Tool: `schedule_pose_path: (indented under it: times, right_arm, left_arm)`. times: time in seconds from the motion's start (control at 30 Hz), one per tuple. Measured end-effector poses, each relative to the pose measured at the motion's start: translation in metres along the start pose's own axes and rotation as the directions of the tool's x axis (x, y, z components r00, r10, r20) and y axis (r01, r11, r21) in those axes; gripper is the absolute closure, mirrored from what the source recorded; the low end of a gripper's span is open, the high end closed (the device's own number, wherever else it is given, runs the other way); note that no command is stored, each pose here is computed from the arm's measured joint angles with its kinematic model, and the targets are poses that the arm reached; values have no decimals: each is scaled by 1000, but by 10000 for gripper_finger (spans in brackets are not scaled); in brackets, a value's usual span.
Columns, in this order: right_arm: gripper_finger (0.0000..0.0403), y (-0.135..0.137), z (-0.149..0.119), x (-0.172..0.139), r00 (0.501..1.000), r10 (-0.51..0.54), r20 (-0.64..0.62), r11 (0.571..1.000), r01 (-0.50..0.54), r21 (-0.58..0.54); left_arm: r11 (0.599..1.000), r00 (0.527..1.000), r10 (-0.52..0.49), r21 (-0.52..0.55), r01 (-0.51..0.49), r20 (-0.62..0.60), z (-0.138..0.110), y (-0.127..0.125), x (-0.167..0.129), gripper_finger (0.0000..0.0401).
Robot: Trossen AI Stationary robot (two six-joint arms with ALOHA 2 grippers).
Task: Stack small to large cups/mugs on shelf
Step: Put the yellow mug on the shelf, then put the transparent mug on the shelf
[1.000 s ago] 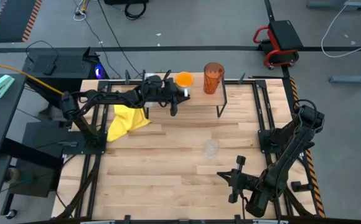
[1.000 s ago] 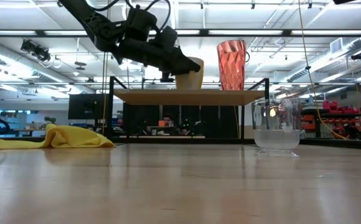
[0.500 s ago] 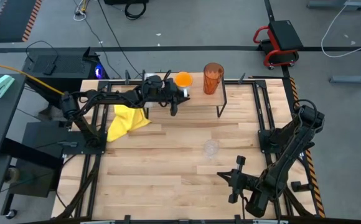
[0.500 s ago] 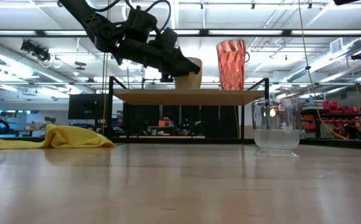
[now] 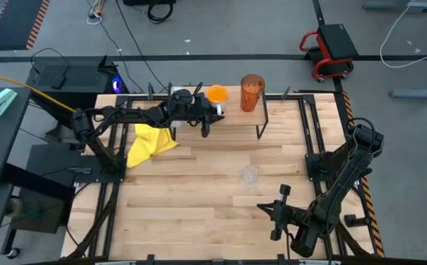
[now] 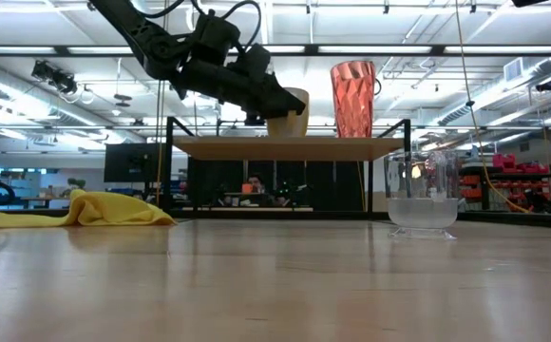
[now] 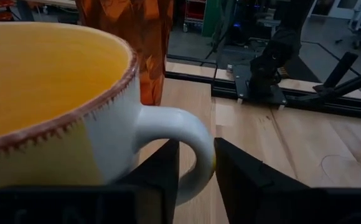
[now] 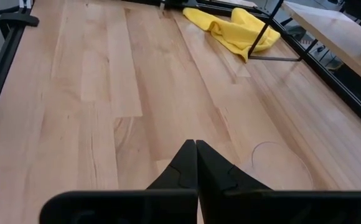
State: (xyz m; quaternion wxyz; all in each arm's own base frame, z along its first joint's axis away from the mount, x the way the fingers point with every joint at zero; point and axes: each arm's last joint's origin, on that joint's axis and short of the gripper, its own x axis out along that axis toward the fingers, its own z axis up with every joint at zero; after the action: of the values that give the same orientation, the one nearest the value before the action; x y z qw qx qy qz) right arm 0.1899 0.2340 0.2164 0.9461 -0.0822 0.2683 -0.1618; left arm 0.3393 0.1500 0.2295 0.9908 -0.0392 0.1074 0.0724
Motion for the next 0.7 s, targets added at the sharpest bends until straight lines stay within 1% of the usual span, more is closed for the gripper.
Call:
schedule_pose_path:
  times: [0.27,0.5,0.7]
  right_arm:
    - [402,0,0,0,1000,2,-3,1000,-2,0]
    - [402,0,-2,1,1000,1,-4,1000,-1,5]
    - [402,-4,-13,5,1000,-15,-19,1000,15,23]
  left_arm:
    - [1000,1000,11,-17,-11,-6,5,2,-7,278]
    - [999,998,11,-38,-13,-54,9,0,-15,267]
    - [998,995,9,-53,-15,-103,9,-2,-21,267]
